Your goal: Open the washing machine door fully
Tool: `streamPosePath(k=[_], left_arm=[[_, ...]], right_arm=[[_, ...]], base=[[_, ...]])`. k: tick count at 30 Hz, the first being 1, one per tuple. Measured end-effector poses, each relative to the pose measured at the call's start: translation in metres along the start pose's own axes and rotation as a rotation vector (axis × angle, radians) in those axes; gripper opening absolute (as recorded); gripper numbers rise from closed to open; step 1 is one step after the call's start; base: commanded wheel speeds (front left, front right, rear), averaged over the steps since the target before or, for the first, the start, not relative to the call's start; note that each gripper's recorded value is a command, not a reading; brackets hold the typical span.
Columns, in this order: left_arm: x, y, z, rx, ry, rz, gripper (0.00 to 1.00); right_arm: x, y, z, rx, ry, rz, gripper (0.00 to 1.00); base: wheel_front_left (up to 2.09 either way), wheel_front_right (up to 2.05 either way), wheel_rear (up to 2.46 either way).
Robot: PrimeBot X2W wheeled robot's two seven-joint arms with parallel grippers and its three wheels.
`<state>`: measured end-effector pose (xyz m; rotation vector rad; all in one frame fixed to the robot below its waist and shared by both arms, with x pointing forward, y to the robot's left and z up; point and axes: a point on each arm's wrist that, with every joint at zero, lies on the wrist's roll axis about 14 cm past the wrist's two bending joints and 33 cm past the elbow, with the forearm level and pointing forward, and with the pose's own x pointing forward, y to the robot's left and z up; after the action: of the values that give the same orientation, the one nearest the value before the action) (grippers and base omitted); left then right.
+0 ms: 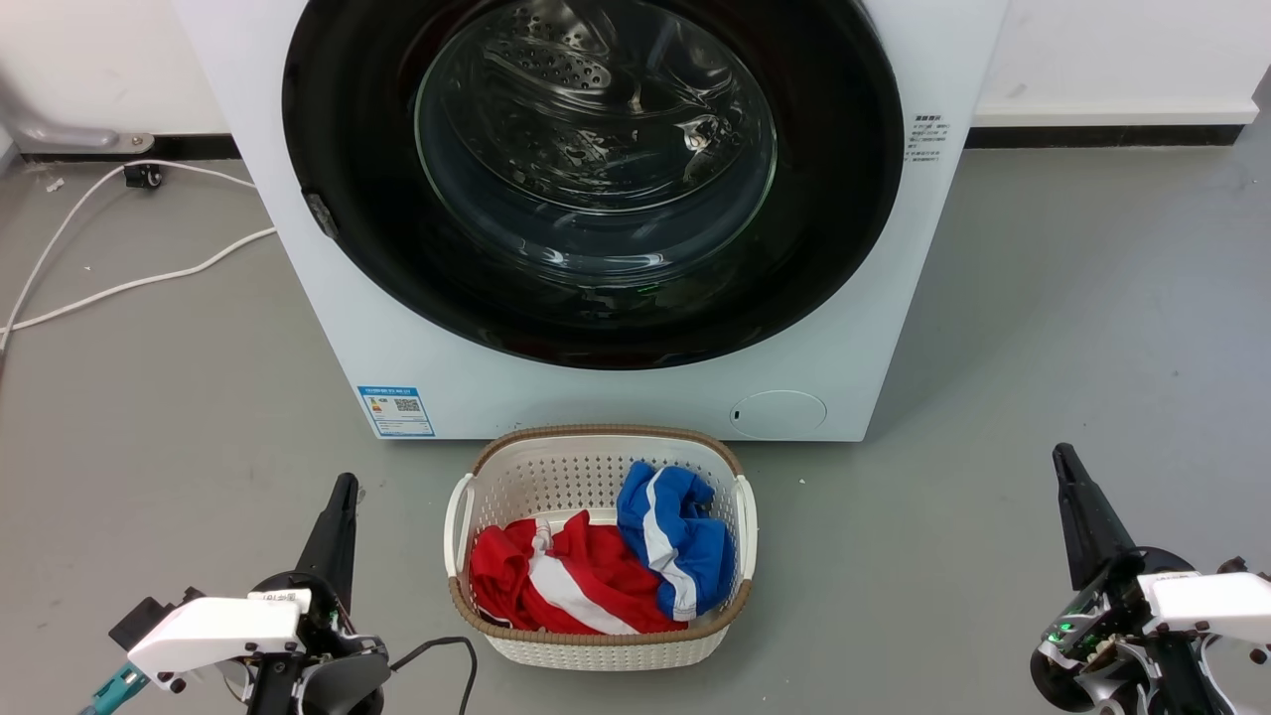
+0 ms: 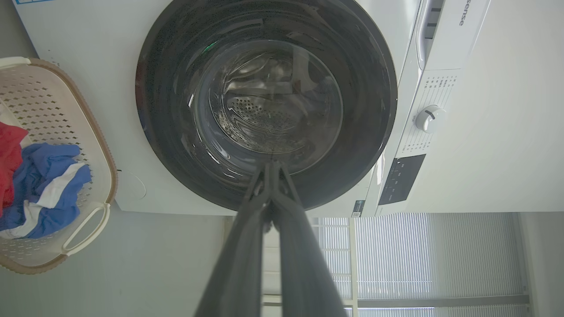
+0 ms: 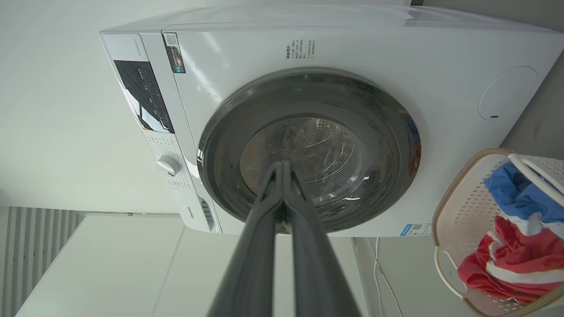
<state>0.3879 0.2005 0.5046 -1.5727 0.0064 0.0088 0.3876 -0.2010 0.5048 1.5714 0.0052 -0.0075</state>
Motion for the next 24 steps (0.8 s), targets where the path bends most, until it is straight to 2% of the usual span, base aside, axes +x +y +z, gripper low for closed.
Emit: streamPosePath(k=[21,22,24], left_arm=[[0.0,0.0,-0.0003,0.002,0.002,0.0,0.0],[0.0,0.0,-0.0003,0.001,0.002,0.0,1.0],[-0.0029,0.0082,-0.0012,-0.002,0.003,0.025,1.0]], right_arm=[[-0.0001,-0.0001,0.0,0.002,0.0,0.0,0.0],[0.0,-0.0001,0.0,0.002,0.0,0.0,1.0],[-0.0033,-0.0084,-0.0001,0.004,-0.001,-0.025,1.0]], base=[[0.0,0.0,0.0],[0.0,0.0,0.0],[0.0,0.0,0.0]])
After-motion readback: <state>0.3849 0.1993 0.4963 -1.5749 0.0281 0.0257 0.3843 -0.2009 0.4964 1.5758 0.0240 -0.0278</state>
